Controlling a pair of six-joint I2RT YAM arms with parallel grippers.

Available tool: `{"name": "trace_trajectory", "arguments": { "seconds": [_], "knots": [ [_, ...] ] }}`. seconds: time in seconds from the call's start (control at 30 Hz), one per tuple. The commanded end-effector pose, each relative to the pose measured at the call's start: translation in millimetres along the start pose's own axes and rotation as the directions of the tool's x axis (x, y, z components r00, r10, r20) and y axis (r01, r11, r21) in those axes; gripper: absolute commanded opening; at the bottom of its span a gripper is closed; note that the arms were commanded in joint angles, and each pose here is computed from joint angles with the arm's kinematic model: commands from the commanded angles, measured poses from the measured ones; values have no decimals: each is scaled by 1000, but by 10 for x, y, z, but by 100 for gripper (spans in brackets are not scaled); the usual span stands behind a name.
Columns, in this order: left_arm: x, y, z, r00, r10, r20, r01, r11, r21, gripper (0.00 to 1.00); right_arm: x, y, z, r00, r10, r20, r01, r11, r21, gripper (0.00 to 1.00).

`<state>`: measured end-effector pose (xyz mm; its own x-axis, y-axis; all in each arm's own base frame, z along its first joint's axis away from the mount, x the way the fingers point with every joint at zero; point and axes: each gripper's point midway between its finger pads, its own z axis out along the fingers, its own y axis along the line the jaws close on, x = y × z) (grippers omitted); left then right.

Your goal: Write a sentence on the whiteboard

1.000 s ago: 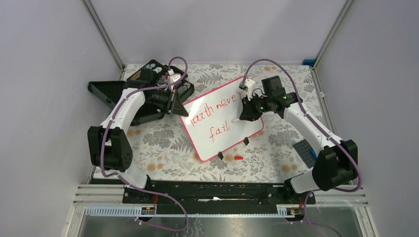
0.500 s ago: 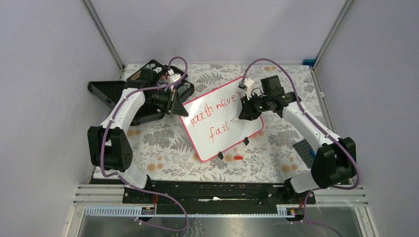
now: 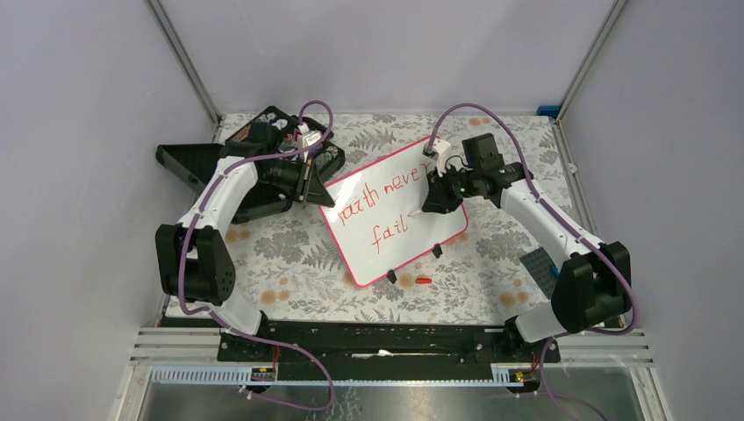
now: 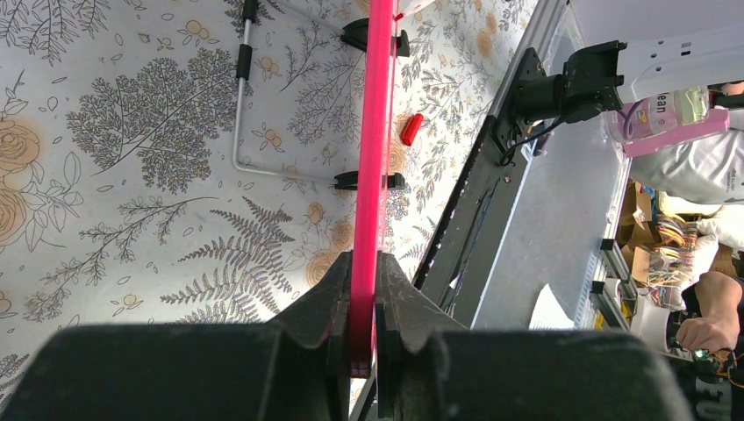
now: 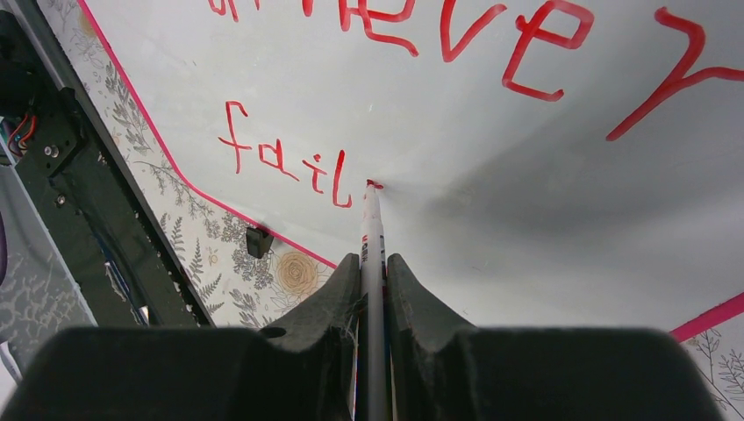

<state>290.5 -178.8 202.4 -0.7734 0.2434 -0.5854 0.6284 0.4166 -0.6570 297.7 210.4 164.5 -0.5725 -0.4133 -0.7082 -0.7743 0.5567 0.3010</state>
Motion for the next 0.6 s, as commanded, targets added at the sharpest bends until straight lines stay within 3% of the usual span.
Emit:
{"name": "trace_trajectory", "arguments": {
  "seconds": [0.0,0.57],
  "knots": [
    [5,137,16,997,80,-19,-81,994,-74,0,-91,26,-3,999,-39,26,39,999,-4,0],
    [2,152,22,997,76,-21,-77,994,-75,0,105,-13,22,999,-48,-25,48,999,7,0]
  ]
}}
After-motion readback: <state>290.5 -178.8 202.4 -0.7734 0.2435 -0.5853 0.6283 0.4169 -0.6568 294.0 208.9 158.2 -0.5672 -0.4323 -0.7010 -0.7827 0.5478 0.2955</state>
